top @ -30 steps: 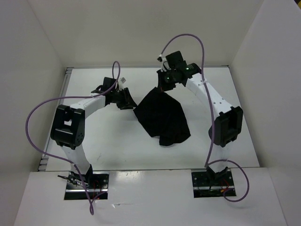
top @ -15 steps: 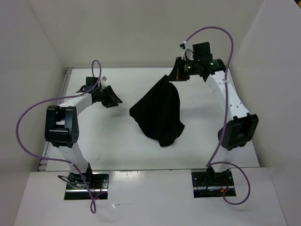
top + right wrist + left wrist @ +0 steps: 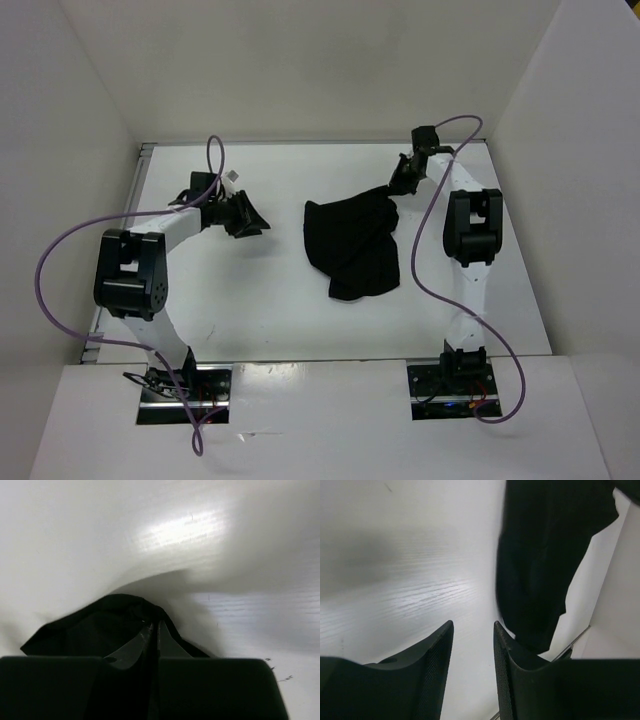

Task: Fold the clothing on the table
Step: Flatten the skirt out

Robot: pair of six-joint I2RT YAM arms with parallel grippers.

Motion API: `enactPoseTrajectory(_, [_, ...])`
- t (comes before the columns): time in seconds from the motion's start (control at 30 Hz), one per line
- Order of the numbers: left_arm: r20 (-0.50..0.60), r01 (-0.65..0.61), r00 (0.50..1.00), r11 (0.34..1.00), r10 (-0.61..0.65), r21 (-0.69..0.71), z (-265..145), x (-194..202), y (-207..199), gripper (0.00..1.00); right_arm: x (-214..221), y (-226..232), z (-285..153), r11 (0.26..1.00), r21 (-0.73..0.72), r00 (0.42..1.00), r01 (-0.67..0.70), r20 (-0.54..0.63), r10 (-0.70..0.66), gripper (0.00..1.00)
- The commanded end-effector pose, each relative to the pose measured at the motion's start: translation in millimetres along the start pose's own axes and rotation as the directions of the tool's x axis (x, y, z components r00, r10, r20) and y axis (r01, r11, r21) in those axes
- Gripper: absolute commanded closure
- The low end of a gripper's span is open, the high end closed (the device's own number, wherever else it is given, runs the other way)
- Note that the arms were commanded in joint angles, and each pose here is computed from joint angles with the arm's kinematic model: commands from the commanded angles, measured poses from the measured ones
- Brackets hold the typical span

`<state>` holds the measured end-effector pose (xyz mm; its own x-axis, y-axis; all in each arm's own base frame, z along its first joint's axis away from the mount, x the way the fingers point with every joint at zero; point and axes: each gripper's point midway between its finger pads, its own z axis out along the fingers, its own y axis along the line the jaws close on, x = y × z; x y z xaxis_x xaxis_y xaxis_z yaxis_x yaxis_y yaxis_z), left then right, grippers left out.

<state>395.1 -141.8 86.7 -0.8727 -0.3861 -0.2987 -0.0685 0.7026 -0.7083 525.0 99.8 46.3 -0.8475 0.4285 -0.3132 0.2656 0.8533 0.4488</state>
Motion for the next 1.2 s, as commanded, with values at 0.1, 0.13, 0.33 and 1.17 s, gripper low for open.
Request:
enactPoseTrajectory(0.1, [0.002, -0.11, 0.994, 0.984, 0.11, 0.14, 17.4, -2.6, -45.5, 0.55, -75.5, 53.7, -62.6, 0.996, 0.048, 0.929, 0.071, 0.362, -0.083, 0.94])
enactPoseTrajectory(0.13, [-0.008, -0.115, 0.993, 0.983, 0.118, 0.144, 22.8, -1.6, -48.5, 0.55, -77.4, 51.0, -62.6, 0.994, 0.084, 0.92, 0.063, 0.381, -0.091, 0.96])
enactPoseTrajectory(0.33, [-0.038, -0.145, 0.987, 0.971, 0.155, 0.189, 73.9, -5.5, -60.6, 0.55, -65.8, 52.5, -59.2, 0.979, 0.186, 0.909, 0.089, 0.386, -0.156, 1.0])
enactPoseTrajectory(1.17, [0.018, -0.179, 0.984, 0.964, 0.179, 0.198, 167.8, -10.5, -70.2, 0.59, -34.1, 48.6, -51.6, 0.971, 0.184, 0.929, 0.151, 0.311, -0.203, 1.0])
